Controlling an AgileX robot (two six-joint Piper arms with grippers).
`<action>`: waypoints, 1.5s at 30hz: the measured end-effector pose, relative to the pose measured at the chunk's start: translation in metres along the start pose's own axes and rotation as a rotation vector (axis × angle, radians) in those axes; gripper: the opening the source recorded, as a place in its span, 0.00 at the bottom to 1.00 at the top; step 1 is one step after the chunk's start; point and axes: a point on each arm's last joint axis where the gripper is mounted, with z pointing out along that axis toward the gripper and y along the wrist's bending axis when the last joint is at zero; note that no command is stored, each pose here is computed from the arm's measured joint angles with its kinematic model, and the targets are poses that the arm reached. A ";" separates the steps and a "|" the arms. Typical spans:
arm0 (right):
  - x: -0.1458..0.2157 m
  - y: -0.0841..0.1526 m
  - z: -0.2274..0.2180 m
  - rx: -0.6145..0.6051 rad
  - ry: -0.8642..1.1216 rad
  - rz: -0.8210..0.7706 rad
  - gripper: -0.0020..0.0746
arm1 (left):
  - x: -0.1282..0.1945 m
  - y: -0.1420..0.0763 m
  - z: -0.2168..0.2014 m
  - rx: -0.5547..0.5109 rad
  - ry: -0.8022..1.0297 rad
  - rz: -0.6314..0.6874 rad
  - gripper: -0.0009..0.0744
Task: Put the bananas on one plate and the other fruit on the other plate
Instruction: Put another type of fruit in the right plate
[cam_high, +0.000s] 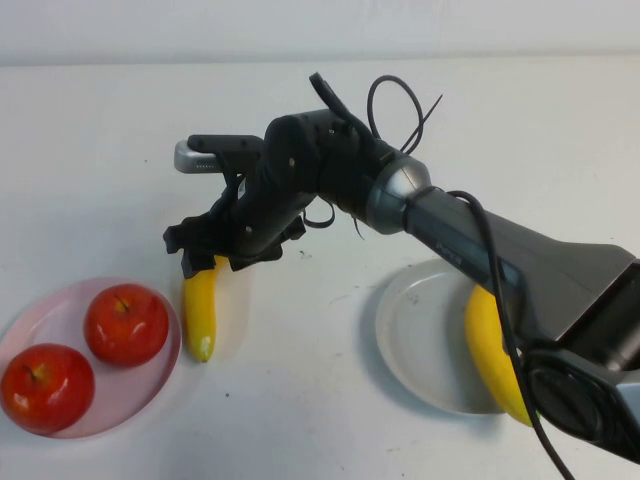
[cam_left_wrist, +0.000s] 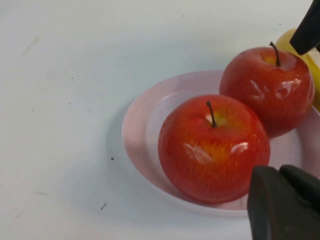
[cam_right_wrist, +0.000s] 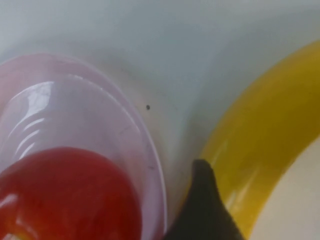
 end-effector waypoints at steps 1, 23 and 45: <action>0.000 -0.001 0.002 0.001 -0.004 0.000 0.61 | 0.000 0.000 0.000 0.000 0.000 0.000 0.01; 0.006 0.001 0.015 0.066 -0.008 -0.066 0.61 | 0.000 0.000 0.000 0.000 0.000 0.000 0.01; -0.014 0.003 -0.038 0.156 0.018 -0.120 0.44 | 0.000 0.000 0.000 0.000 0.000 0.000 0.01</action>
